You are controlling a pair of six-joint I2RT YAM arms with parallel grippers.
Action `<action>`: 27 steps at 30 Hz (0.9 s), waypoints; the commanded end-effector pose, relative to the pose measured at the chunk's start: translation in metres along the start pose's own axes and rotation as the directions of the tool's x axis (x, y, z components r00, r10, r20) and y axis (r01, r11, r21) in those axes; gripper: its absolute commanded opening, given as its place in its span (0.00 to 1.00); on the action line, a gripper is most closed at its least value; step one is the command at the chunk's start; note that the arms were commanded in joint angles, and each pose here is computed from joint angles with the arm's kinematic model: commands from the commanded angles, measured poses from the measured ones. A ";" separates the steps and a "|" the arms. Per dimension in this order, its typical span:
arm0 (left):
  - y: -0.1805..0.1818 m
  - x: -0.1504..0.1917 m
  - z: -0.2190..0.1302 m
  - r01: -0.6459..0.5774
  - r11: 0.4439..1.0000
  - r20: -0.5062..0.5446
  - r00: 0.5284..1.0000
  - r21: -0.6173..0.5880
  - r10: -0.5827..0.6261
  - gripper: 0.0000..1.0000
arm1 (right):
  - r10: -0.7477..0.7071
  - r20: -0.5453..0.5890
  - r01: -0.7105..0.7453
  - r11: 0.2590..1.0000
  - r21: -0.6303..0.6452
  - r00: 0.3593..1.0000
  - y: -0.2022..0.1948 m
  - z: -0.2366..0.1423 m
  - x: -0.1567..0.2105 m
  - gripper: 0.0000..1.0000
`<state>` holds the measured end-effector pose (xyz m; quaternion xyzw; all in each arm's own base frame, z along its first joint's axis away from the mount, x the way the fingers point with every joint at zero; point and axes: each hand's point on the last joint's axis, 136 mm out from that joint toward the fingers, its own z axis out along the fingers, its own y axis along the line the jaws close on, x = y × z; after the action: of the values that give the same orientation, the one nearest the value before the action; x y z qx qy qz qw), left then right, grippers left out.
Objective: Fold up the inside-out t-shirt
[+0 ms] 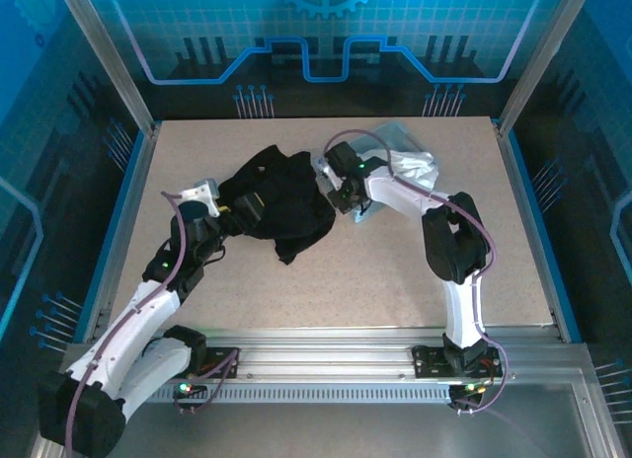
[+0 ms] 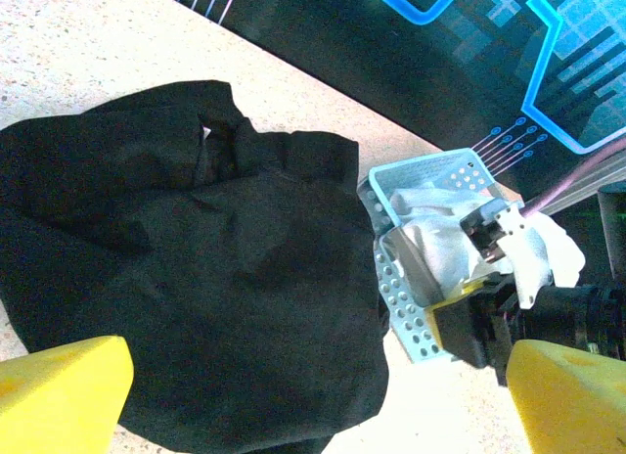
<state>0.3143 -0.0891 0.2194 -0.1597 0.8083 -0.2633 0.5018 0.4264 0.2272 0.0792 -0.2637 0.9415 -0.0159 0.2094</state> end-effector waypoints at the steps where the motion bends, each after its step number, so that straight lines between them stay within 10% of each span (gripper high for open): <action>1: -0.003 0.004 -0.003 -0.024 0.999 -0.001 1.000 0.024 0.024 0.99 | 0.111 0.006 -0.111 0.992 0.059 0.994 -0.063 -0.016 0.004 0.18; 17: -0.003 0.004 0.000 -0.031 0.999 -0.001 1.000 0.025 0.031 0.99 | 0.335 0.011 -0.327 0.913 0.244 0.942 -0.256 0.018 -0.017 0.11; 22: -0.005 0.003 0.000 -0.034 0.999 -0.001 0.999 0.024 0.034 0.99 | 0.311 0.022 -0.307 0.921 0.238 0.950 -0.250 0.008 -0.018 0.11; 27: -0.004 0.005 0.005 -0.038 0.999 -0.013 0.999 0.022 0.038 0.99 | -0.048 -0.003 0.048 0.983 0.177 0.999 -0.194 -0.014 -0.006 0.12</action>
<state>0.3136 -0.0908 0.2098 -0.1560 0.8142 -0.2598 0.4953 0.5381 0.0308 0.0839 -0.1488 0.9623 -0.1016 0.2038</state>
